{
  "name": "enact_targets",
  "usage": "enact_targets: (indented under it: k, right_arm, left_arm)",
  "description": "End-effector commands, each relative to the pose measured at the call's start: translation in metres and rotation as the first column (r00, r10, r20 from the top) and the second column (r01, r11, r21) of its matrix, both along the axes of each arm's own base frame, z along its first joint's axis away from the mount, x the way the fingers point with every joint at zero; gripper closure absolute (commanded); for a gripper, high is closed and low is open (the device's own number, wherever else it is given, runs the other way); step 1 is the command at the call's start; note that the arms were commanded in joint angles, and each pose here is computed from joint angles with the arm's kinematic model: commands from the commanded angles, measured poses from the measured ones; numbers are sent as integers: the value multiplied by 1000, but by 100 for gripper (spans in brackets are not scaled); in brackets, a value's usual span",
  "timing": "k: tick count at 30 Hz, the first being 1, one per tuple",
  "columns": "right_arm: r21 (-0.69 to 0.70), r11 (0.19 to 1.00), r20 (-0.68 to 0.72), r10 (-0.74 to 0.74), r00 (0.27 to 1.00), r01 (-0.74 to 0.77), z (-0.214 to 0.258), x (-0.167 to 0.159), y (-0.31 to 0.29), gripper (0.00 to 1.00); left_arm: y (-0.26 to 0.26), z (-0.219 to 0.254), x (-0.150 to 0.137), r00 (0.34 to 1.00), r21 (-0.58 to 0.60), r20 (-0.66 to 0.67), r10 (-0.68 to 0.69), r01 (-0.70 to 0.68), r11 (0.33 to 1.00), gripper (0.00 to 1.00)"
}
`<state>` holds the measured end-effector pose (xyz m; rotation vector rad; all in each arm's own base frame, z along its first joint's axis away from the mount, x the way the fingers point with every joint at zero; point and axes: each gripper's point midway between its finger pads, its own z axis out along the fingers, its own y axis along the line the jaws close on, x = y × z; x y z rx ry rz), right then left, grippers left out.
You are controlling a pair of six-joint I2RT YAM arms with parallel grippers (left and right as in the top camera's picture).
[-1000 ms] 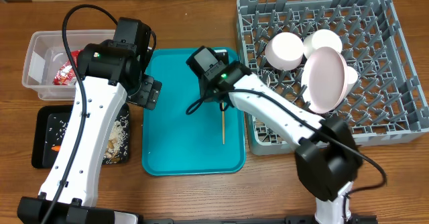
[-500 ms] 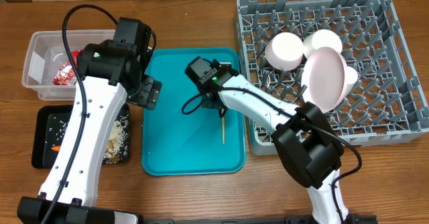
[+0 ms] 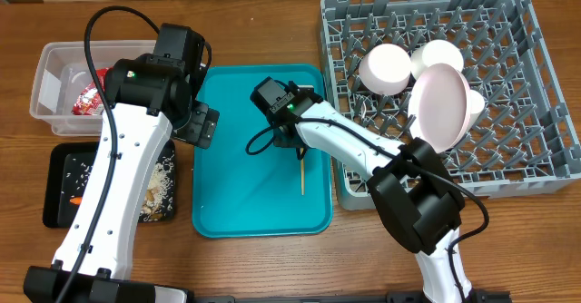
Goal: Sort waste into correct bins and load items into the dishwasher
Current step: 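Adjust the grip and lift the chopstick off the teal tray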
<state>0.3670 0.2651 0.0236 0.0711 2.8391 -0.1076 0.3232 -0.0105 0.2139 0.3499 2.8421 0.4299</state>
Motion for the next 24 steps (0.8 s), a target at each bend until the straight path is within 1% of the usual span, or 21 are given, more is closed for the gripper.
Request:
enact_targets:
  k: [1,7,12,21,22,24]
  right_arm:
    - [-9,1000,5,1,1000,0,-2,2,-1,65]
    - [-7,1000,7,1,1000,-1,-4,2,-1,65]
    - [-8,1000,6,3,1000,-3,-15,-1,-3,65]
    - [13,998,1,60,998,-60,-21,-2,3,65]
    - [20,998,-5,62,998,-62,-21,-3,4,68]
    - [26,998,-14,64,998,-64,-22,-5,5,78]
  left_arm:
    - [0,9,1,1000,5,23,-14,14,1000,0]
    - [0,9,1,1000,5,23,-14,14,1000,0]
    - [0,9,1,1000,5,23,-14,14,1000,0]
    - [0,9,1,1000,5,23,-14,14,1000,0]
    - [0,9,1,1000,5,23,-14,14,1000,0]
    - [0,9,1,1000,5,23,-14,14,1000,0]
